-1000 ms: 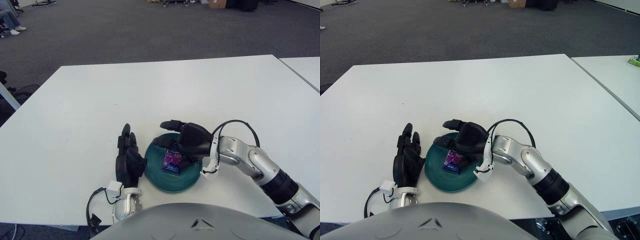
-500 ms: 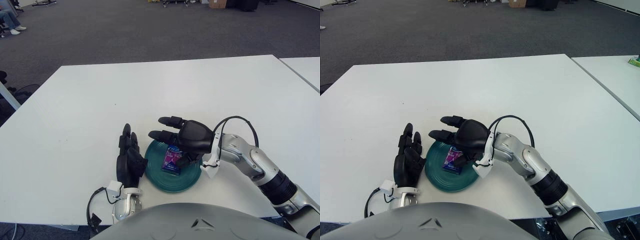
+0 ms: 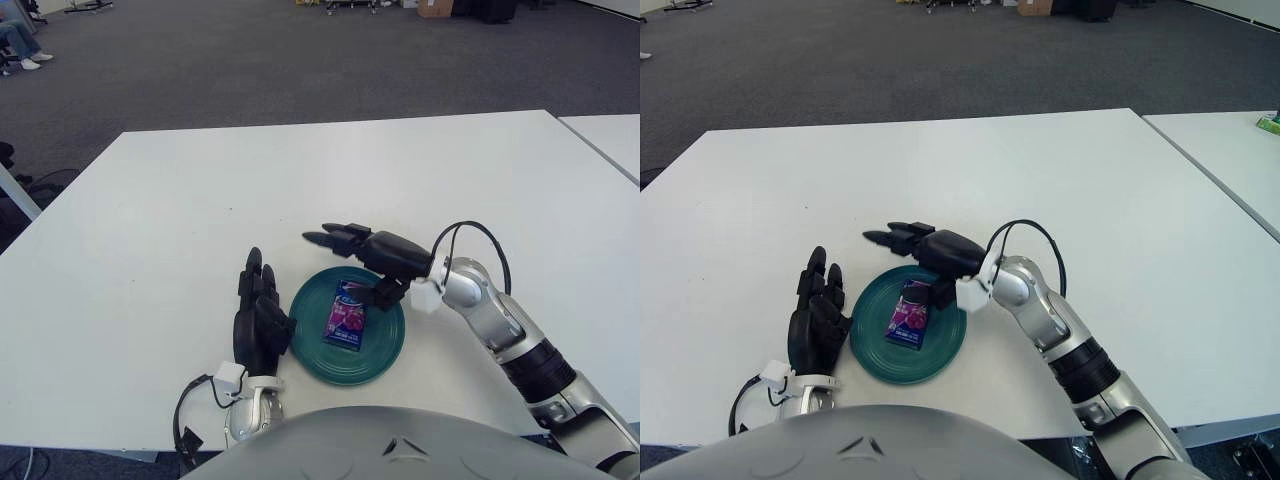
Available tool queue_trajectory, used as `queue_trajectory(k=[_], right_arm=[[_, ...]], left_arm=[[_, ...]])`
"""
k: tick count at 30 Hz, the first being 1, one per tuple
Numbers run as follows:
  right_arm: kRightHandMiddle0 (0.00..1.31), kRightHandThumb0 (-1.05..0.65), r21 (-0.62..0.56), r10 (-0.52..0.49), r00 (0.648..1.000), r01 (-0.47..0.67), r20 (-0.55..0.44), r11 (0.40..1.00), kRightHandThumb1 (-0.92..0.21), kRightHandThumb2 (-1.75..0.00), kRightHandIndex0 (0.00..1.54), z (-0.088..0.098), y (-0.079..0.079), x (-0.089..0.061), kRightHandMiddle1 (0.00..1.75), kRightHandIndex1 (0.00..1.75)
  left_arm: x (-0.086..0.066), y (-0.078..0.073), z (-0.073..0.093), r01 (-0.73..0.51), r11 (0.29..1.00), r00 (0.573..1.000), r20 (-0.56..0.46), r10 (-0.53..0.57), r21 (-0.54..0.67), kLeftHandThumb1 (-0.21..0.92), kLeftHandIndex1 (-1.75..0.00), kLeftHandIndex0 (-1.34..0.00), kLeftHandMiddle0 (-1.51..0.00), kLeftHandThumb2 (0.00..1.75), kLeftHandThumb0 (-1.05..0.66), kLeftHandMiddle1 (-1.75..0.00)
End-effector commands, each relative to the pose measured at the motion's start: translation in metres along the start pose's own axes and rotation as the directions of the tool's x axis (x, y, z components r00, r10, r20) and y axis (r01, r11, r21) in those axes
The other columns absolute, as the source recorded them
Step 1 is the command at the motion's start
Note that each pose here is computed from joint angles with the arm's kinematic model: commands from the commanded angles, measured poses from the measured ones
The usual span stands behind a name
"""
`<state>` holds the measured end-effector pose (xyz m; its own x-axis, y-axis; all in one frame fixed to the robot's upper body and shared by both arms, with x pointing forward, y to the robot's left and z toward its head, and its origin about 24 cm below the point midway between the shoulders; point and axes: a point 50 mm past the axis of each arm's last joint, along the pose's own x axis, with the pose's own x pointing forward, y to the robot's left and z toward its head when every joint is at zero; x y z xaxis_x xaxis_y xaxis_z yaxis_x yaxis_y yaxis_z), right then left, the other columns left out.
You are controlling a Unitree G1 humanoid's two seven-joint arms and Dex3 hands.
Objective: Put the gum into the plate.
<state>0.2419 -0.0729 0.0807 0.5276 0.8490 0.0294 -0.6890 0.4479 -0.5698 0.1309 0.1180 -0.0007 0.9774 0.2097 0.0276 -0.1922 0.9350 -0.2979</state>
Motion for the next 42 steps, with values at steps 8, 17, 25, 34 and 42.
queue_trajectory(k=[8, 17, 25, 34, 42], right_arm=[[0.00, -0.96, 0.535, -0.233, 0.964, 0.265, -0.128, 0.802, -0.92, -0.98, 0.03, -0.039, 0.021, 0.011, 0.00, 0.01], [0.00, -0.95, 0.414, -0.348, 0.904, 0.424, -0.249, 0.805, -0.92, -1.01, 0.01, -0.054, 0.013, -0.041, 0.00, 0.00], [0.03, -0.95, 0.171, -0.428, 0.828, 0.510, -0.363, 0.843, -0.92, -1.06, 0.02, -0.073, 0.003, -0.068, 0.02, 0.01], [0.02, -0.95, 0.308, -0.493, 0.756, 0.636, -0.430, 0.707, -0.92, -1.08, 0.01, -0.078, 0.024, -0.072, 0.02, 0.00], [0.01, -0.88, 0.368, -0.597, 0.601, 0.798, -0.532, 0.477, -0.92, -1.01, 0.02, -0.078, 0.055, -0.096, 0.03, 0.01]], left_arm=[[-0.003, 0.000, -0.014, -0.035, 0.999, 0.999, -0.020, 0.035, 0.022, 0.92, -0.53, 0.00, -0.11, 0.99, -1.05, -0.01], [-0.005, 0.001, -0.018, 0.020, 0.999, 0.999, -0.033, -0.019, 0.040, 0.92, -0.57, 0.00, -0.12, 0.99, -1.05, -0.01], [-0.005, 0.003, -0.017, 0.032, 0.997, 0.998, -0.055, -0.028, 0.076, 0.92, -0.33, 0.00, -0.04, 1.00, -1.05, -0.01], [-0.005, 0.006, -0.014, 0.020, 0.998, 0.998, -0.068, -0.016, 0.058, 0.92, -0.19, 0.00, 0.00, 1.00, -1.03, 0.00], [-0.005, 0.009, -0.011, 0.021, 1.000, 0.997, -0.069, -0.019, 0.022, 0.92, -0.15, 0.00, 0.00, 0.99, -1.02, 0.00]])
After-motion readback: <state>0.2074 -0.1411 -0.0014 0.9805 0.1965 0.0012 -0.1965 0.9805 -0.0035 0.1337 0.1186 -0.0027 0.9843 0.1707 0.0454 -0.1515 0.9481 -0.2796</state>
